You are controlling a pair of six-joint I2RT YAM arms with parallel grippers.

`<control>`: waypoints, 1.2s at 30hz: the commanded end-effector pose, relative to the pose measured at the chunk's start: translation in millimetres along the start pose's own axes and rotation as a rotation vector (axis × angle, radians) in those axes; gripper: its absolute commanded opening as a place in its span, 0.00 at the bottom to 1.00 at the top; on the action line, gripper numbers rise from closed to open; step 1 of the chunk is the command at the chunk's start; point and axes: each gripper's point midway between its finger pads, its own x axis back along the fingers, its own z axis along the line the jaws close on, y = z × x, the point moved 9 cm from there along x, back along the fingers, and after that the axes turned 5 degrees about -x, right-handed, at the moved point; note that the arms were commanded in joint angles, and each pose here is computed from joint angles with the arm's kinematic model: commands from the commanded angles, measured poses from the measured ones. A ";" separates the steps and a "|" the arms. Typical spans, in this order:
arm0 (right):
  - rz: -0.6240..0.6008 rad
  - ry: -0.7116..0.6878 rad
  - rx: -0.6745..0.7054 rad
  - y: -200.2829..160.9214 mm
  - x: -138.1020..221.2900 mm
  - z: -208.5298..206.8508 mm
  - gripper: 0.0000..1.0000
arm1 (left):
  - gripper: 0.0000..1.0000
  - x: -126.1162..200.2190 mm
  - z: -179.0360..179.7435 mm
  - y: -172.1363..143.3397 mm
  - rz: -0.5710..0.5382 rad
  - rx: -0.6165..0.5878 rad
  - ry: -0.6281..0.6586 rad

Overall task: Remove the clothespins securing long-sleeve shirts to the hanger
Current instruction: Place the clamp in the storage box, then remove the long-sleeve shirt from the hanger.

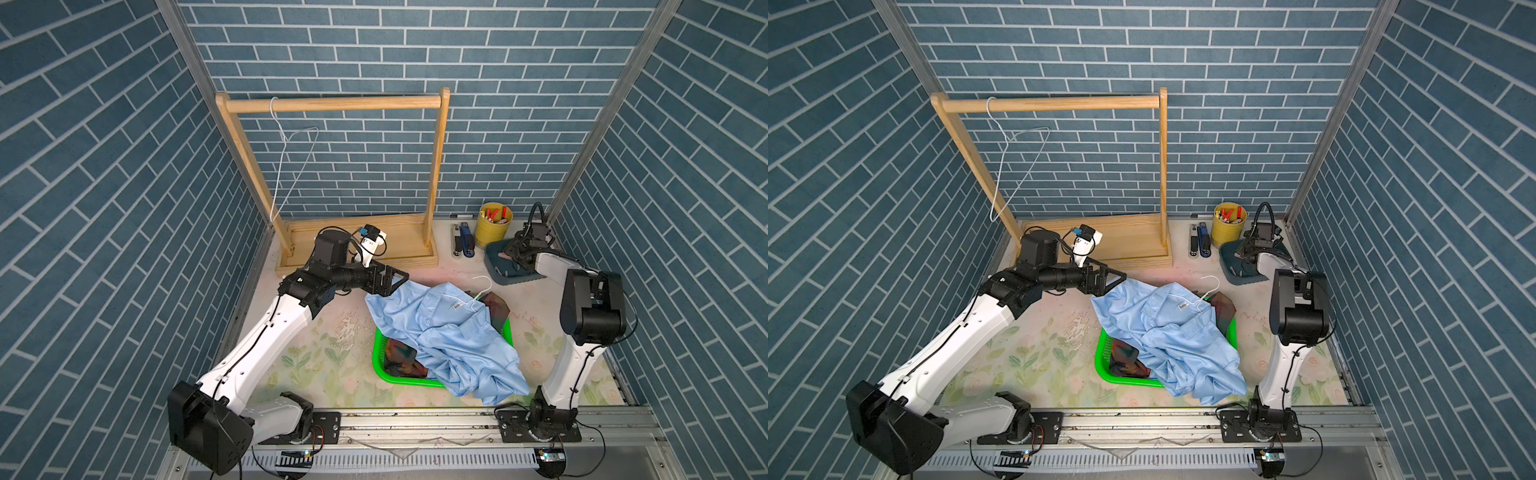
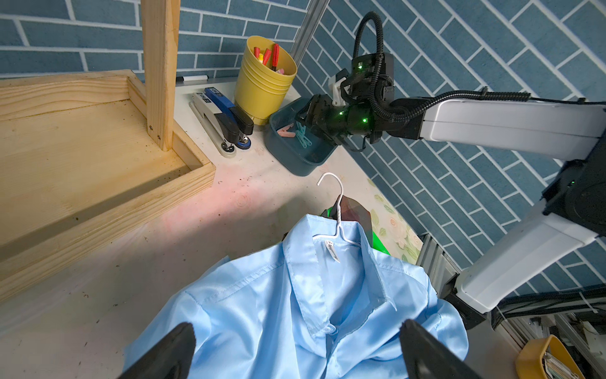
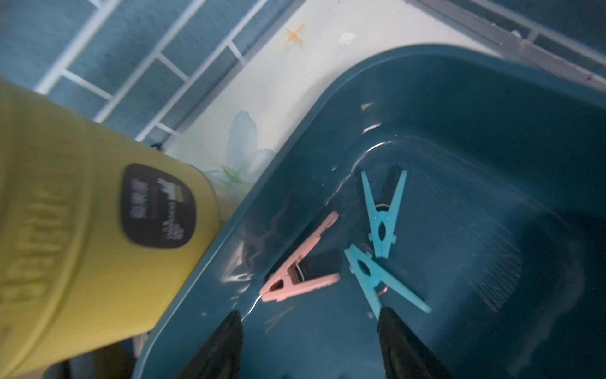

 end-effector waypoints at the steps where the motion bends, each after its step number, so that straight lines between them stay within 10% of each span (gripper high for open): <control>1: -0.088 0.081 -0.005 18.1 45.0 13.8 0.68 | 1.00 -6.3 2.9 1.1 0.003 -0.005 -0.001; 14: -0.096 0.246 0.224 -30.2 170.4 19.7 0.66 | 0.93 -71.4 -32.0 9.7 0.109 -0.300 -0.153; 22: 0.135 0.396 0.262 -80.3 224.7 -18.3 0.66 | 0.84 -124.0 -31.0 27.4 0.214 -0.301 -0.252; 36: 0.318 0.408 0.272 -111.4 207.7 -30.9 0.64 | 0.85 -80.5 -33.0 -7.9 0.205 -0.270 -0.146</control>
